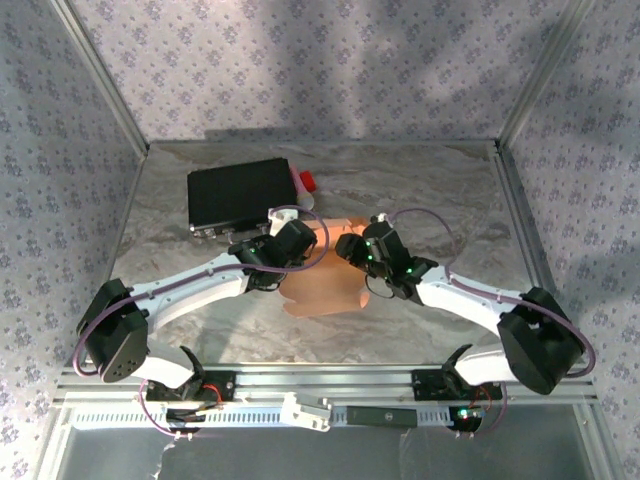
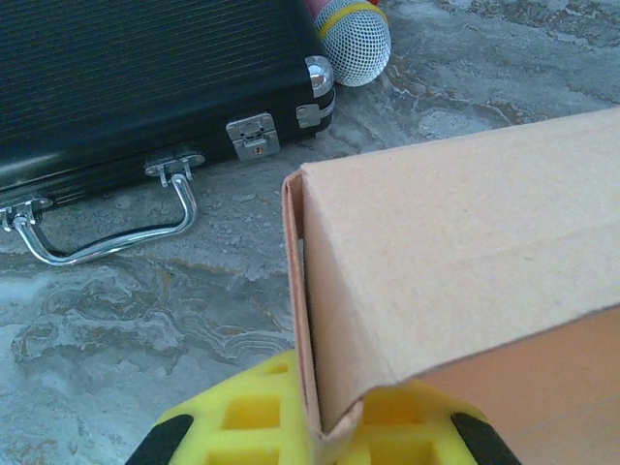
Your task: Fold the paper box
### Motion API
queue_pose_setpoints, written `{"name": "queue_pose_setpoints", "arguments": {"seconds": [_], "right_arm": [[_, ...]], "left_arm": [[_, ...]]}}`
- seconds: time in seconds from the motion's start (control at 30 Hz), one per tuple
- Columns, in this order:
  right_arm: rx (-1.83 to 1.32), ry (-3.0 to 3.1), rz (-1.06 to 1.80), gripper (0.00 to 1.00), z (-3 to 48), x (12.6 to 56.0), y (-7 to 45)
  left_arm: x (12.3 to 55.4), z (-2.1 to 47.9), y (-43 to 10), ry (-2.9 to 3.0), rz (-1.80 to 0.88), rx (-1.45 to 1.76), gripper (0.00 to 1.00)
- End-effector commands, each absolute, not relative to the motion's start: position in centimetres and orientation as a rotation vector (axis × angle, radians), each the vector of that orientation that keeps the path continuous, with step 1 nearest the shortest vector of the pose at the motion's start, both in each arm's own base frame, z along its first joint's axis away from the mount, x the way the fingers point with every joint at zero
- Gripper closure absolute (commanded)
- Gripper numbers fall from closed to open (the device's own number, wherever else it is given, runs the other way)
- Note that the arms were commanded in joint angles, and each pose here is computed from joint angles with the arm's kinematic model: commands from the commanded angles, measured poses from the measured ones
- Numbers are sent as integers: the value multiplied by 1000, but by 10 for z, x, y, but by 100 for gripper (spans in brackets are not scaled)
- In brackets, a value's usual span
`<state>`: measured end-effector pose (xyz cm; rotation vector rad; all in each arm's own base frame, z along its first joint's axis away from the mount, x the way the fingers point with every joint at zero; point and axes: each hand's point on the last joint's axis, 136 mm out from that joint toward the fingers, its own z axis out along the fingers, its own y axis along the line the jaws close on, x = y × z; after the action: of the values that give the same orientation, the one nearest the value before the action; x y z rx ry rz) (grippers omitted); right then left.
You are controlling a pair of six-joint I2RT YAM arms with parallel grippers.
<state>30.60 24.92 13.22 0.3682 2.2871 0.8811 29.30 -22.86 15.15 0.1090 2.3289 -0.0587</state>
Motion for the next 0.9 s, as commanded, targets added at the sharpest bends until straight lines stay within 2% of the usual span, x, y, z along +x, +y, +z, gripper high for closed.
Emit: {"name": "queue_pose_setpoints", "arguments": {"seconds": [0.0, 0.43, 0.57, 0.7, 0.8, 0.87], "right_arm": [[315, 2263, 929, 50, 148, 309, 264], [159, 2272, 1026, 51, 170, 298, 291], [-92, 2191, 1106, 39, 222, 279, 291], [-177, 2104, 1129, 35, 265, 270, 247], [-81, 2055, 1174, 40, 278, 279, 194], [-19, 2035, 1197, 47, 280, 287, 166]], "left_arm": [[294, 169, -236, 2296, -94, 120, 100], [298, 167, -237, 2306, -117, 121, 100], [305, 164, -238, 2337, -238, 150, 100], [311, 171, -235, 2350, -337, 198, 100], [311, 184, -234, 2348, -421, 245, 100], [309, 193, -231, 2353, -482, 278, 100]]}}
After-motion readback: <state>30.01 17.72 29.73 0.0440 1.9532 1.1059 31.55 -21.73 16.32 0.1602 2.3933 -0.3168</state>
